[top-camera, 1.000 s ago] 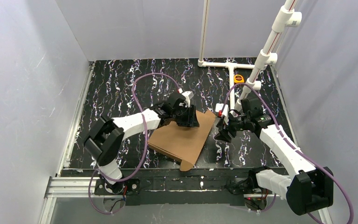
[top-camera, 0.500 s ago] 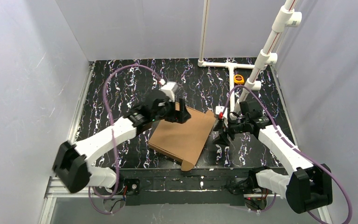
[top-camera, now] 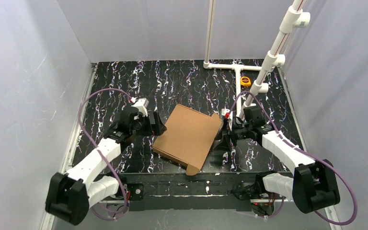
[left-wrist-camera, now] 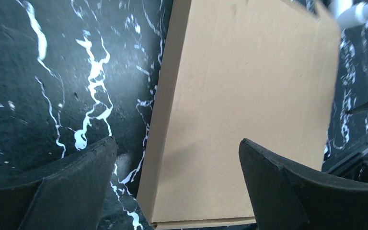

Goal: Fold the paper box

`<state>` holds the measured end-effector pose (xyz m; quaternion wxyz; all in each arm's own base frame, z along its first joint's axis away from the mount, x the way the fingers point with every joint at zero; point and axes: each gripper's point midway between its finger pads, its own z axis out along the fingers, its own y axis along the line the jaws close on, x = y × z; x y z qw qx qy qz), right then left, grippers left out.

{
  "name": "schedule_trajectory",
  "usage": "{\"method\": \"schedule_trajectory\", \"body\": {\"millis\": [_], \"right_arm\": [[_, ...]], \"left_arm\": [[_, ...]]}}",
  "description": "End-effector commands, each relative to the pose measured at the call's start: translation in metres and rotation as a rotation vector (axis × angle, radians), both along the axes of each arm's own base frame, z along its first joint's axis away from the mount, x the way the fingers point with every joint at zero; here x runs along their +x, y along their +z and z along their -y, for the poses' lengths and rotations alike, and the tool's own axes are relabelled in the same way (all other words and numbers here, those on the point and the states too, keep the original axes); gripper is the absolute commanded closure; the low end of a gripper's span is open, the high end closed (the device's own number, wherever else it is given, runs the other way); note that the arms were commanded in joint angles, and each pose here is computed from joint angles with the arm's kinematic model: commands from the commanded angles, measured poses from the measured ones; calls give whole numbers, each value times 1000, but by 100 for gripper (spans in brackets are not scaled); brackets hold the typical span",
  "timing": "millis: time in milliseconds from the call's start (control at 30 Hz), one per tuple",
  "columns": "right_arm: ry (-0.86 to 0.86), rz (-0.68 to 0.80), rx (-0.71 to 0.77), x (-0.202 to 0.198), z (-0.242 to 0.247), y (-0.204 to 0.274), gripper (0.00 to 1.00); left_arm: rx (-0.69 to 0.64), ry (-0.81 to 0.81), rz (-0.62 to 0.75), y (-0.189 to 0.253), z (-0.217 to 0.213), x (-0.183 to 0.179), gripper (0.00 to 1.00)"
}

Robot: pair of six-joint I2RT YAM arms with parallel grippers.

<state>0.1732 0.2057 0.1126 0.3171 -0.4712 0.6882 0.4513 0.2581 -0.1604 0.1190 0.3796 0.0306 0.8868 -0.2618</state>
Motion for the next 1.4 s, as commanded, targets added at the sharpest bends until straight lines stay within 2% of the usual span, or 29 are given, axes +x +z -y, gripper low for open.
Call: {"method": "schedule_trajectory", "body": {"millis": [0, 100, 167, 233, 300, 367, 400, 500, 567, 700, 800, 867, 900, 933, 1033, 1233, 1300, 1367], "right_arm": [[-25, 37, 11, 10, -3, 6, 37], [-59, 51, -32, 16, -1, 2, 64], [-62, 99, -90, 21, 3, -3, 76], [-62, 131, -134, 25, 8, -7, 81], [-34, 187, -177, 27, 13, -10, 82], [32, 281, -216, 26, 19, -13, 77], [83, 335, -225, 23, 21, -12, 70], [275, 490, -236, 10, 27, -12, 40], [329, 493, -216, 5, 24, -10, 31], [276, 286, -79, -4, 4, 1, 29], [235, 156, -56, -9, 0, 3, 27], [184, 122, -69, -6, 1, 0, 24], [135, 99, -58, -7, 0, 0, 23], [112, 91, -55, -6, 0, -1, 23], [37, 30, -45, 1, -2, -2, 23], [-24, -32, -100, 14, 1, -14, 25], [-30, -36, -109, 15, 2, -15, 26], [-37, -31, -110, 17, 2, -15, 26]], "left_arm": [[-6, -103, -77, -15, 12, 0, 2], [-35, -111, -96, -20, 17, 2, 2], [-46, -103, -91, -19, 17, 3, 2], [-44, -92, -95, -20, 15, 2, 2], [-35, -71, -102, -20, 11, 0, 2], [-48, -37, -110, -16, 6, -1, 2], [-68, -16, -109, -13, 5, -2, 2], [-127, 70, -103, -4, -2, -7, 2], [-164, 130, -113, -3, -7, -13, 2], [-216, 169, -112, 5, -11, -26, 2], [-209, 168, -89, 3, -15, -32, 2], [-226, 155, -70, 1, -13, -32, 2], [-291, 115, -66, 0, -1, -29, 3], [-301, 110, -70, -2, 2, -27, 4], [-251, 119, -120, -15, 0, -23, 5], [-172, 270, -195, -30, -25, -34, 16], [-174, 356, -203, -28, -37, -39, 22], [-237, 404, -221, -21, -37, -47, 30]]}}
